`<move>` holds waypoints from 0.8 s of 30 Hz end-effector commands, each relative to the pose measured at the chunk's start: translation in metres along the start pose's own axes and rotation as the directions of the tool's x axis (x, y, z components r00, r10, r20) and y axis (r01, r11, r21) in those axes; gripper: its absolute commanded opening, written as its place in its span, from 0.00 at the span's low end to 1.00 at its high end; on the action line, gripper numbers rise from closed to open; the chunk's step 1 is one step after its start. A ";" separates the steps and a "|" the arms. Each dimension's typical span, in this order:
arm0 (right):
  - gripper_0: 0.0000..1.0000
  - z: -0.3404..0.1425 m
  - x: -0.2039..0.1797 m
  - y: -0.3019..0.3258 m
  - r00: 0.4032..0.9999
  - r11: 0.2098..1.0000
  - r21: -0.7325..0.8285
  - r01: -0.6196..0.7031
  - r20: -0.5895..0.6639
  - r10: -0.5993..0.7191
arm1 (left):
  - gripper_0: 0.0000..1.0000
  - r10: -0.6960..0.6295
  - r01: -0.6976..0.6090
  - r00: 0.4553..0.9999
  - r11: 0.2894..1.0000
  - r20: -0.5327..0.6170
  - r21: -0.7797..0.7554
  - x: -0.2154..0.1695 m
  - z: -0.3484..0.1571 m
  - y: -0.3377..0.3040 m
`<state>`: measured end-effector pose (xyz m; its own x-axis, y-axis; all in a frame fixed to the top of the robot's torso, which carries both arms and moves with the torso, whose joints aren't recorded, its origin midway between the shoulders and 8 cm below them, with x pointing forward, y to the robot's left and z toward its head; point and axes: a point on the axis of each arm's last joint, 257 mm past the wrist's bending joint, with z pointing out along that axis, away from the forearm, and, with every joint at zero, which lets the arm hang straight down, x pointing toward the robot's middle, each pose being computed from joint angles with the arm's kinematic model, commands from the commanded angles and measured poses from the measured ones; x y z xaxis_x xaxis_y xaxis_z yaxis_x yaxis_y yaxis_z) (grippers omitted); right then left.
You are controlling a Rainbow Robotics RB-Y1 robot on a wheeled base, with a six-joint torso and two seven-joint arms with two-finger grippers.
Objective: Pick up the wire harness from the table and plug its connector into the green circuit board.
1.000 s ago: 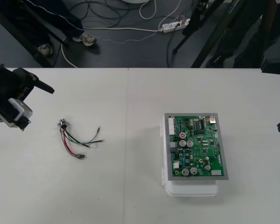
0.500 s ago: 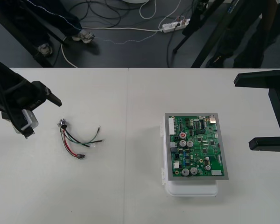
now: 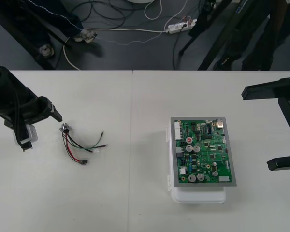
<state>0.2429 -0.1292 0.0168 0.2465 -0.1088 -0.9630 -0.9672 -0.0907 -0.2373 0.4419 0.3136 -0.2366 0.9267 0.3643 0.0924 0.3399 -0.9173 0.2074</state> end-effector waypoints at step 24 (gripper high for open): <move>1.00 0.000 -0.020 -0.019 0.989 0.993 0.042 -0.109 0.107 0.104 | 0.99 -0.174 0.149 0.976 0.972 -0.131 -0.179 0.073 0.037 0.033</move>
<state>0.2555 -0.1292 0.0298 0.1701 -0.0378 -0.9847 -0.9850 -0.0370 -0.1687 0.5054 0.3178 -0.2598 0.8404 0.5228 0.1426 0.4625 -0.8292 0.3139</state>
